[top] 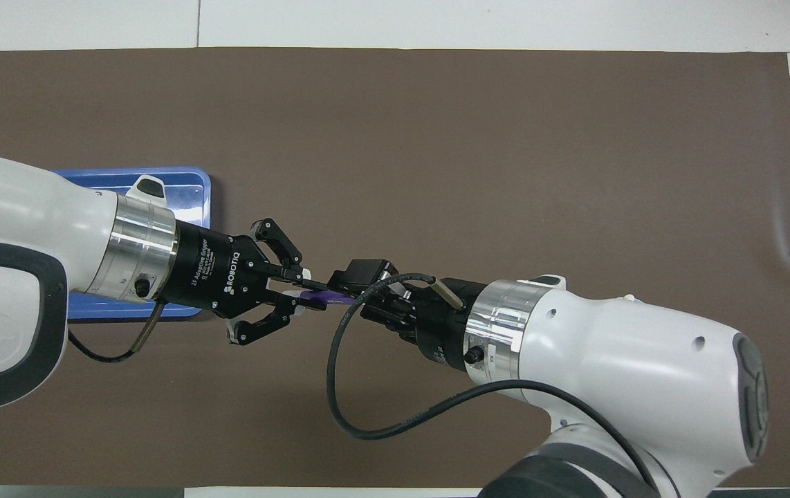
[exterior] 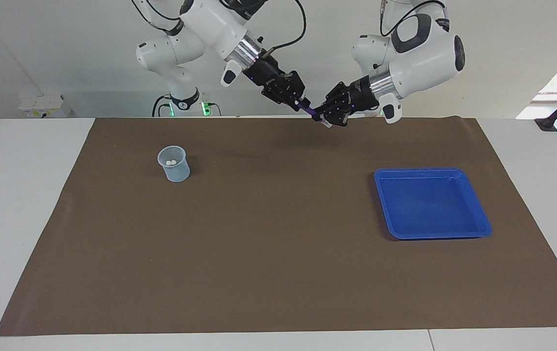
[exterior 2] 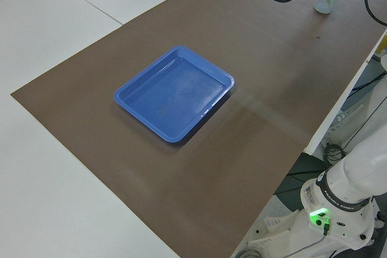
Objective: Transfer and insert pens with both arms
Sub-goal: 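Close the right gripper on the purple pen while the left gripper opens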
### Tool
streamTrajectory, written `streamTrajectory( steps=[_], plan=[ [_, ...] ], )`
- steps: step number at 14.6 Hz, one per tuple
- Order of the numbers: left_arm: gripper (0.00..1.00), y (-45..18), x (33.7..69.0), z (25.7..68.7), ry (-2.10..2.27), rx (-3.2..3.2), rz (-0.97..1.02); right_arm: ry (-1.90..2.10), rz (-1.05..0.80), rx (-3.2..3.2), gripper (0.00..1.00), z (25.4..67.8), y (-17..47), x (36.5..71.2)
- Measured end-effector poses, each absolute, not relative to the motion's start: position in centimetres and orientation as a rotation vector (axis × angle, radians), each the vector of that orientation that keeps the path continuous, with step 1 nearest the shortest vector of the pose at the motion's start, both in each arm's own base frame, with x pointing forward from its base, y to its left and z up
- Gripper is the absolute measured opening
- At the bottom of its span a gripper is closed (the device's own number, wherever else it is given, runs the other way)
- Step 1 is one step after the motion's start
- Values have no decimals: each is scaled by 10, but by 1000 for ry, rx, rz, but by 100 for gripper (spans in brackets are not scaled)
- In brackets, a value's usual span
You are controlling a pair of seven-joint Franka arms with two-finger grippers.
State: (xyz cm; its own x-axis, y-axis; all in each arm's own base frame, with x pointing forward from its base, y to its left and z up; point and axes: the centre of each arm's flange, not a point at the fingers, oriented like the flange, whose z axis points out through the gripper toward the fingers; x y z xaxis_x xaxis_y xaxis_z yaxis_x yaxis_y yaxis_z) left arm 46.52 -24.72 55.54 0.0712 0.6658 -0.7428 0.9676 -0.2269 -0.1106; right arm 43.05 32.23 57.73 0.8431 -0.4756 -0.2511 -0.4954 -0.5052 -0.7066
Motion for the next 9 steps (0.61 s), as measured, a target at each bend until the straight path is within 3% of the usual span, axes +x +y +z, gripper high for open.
streamTrajectory(
  steps=[1,2,3,8,9],
  plan=[
    [17,-247,465,555,1619,1941,-976,704,30,-2183,37,577,322,430],
    [17,-247,465,555,1619,1941,-977,704,30,-2183,23,577,322,431],
    [17,-247,465,555,1620,1938,-975,704,29,-2187,18,576,322,431],
    [17,-247,465,555,1620,1938,-973,702,27,-2188,18,577,322,431],
    [21,-246,465,556,1619,1935,-973,702,27,-2188,18,577,322,431]
  ],
)
